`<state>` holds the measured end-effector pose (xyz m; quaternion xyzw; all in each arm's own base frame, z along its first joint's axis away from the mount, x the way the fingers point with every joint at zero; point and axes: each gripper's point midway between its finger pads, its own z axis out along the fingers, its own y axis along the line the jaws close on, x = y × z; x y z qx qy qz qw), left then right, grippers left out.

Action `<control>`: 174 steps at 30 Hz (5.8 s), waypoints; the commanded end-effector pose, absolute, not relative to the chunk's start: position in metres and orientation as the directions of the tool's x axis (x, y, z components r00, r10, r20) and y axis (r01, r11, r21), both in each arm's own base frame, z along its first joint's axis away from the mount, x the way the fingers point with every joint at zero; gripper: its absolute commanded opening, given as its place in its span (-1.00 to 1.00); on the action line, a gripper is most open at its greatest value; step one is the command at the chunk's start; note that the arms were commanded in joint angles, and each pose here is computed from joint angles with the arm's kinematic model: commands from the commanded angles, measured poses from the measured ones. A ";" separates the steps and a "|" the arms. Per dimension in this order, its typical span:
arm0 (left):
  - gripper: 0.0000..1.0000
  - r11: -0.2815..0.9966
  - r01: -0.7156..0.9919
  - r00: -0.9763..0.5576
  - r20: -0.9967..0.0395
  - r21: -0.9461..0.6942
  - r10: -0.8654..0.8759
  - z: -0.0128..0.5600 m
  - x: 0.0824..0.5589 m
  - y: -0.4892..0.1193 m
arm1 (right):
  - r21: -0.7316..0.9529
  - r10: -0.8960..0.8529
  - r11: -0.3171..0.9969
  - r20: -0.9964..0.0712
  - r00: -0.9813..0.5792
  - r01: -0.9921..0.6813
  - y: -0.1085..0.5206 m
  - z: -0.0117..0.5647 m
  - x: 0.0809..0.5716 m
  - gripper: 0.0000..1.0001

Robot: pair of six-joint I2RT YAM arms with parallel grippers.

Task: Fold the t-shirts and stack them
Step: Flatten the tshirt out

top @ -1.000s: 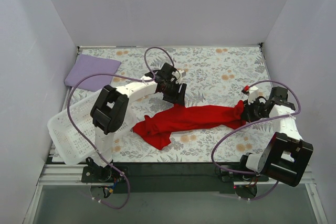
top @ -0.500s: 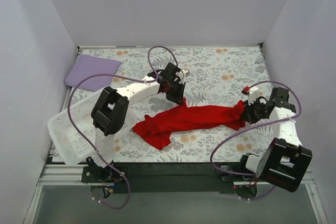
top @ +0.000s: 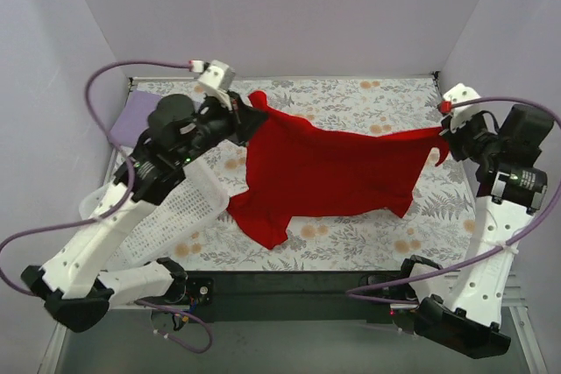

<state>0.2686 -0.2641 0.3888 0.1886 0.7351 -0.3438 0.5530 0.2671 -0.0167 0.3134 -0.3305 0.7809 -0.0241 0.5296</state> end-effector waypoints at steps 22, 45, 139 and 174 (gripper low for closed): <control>-1.00 0.506 0.860 0.265 -0.790 -0.066 -0.554 0.686 0.125 -0.170 | -0.610 -0.609 0.781 -0.701 0.371 0.130 -0.001 0.654 0.174 -0.97; -0.44 0.875 0.220 -0.504 -0.818 -0.432 -0.277 0.187 0.488 -0.222 | -0.188 -0.299 0.928 -0.891 -0.343 -0.320 0.004 0.182 0.437 -0.38; 0.19 0.812 0.153 -0.833 -0.515 -0.564 -0.200 0.137 0.193 -0.239 | -0.024 -0.784 0.092 -0.619 -0.058 -0.995 0.186 0.056 0.192 0.49; 0.22 0.837 0.192 -0.753 -0.624 -0.512 -0.209 0.180 0.348 -0.238 | -0.009 -0.864 -0.162 -0.482 0.146 -0.987 0.132 0.054 0.123 -0.29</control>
